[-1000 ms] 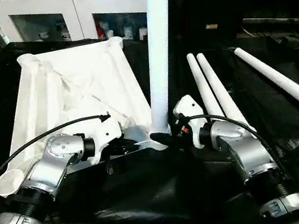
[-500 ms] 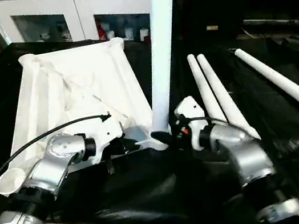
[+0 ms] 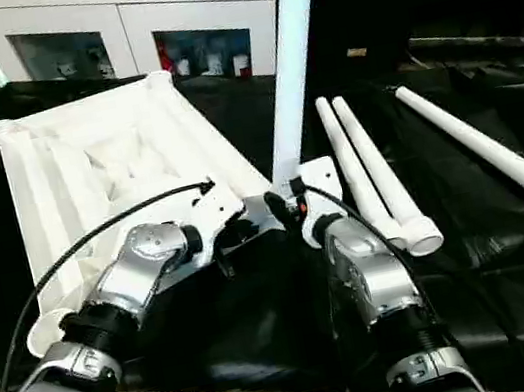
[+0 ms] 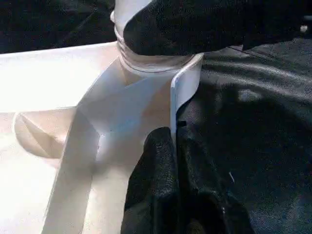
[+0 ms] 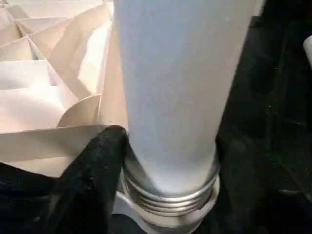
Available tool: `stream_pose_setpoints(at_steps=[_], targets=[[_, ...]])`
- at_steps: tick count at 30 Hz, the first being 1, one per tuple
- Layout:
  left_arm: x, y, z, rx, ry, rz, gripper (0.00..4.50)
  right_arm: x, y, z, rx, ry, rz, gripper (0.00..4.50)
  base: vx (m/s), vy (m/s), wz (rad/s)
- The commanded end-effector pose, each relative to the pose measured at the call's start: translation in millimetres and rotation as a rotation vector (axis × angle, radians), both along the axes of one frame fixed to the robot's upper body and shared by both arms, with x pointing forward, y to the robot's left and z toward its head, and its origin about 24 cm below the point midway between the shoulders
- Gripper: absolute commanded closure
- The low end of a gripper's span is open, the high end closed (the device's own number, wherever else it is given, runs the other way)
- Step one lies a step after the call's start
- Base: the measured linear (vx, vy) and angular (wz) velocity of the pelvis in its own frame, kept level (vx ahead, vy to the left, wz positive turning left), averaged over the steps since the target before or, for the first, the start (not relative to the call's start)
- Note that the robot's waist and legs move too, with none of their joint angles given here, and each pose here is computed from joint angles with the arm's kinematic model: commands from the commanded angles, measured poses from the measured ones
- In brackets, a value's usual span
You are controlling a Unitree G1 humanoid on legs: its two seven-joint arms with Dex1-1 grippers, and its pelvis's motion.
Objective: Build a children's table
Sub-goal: Rotate leg to tighten
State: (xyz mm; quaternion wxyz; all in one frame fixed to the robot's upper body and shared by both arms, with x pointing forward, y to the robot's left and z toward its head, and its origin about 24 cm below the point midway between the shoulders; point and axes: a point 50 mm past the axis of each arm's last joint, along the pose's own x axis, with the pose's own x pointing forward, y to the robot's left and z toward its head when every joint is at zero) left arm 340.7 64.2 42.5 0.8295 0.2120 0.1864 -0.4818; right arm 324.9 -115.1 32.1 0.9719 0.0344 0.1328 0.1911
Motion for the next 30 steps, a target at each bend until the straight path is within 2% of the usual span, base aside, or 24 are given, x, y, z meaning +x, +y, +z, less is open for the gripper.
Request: stream_pose_setpoints(at_steps=[1, 4, 8, 17, 25, 30], targets=[[-6.1, -12, -3.3, -0.034, 0.008, -0.054, 4.50, -10.6, 12.3, -19.7, 0.022, 0.112, 0.090, 1.01, 0.000, 0.000, 0.00], [-8.1, -5, -4.8, -0.030, 0.011, -0.077, 4.50, -10.6, 5.6, -15.5, 0.013, 0.093, 0.129, 0.77, 0.000, 0.000, 0.00], [-16.0, 14, -7.4, -0.031, 0.041, -0.154, 4.50, -17.0, -15.2, -4.7, -0.071, 0.028, 0.341, 0.77, 0.000, 0.000, 0.00], [-33.2, 40, -6.5, -0.027, 0.101, -0.325, 4.50, -22.5, -38.8, 16.7, -0.111, -0.021, 0.544, 0.77, 0.000, 0.000, 0.00], [-31.9, 48, -4.3, -0.010, 0.103, -0.325, 4.50, -27.0, -38.4, 15.7, -0.123, -0.005, 0.637, 0.77, 0.000, 0.000, 0.00], [-31.7, 49, -2.8, -0.013, 0.101, -0.325, 4.50, -28.0, -35.3, 15.4, -0.087, -0.012, 0.638, 1.35, 0.000, 0.000, 0.00]])
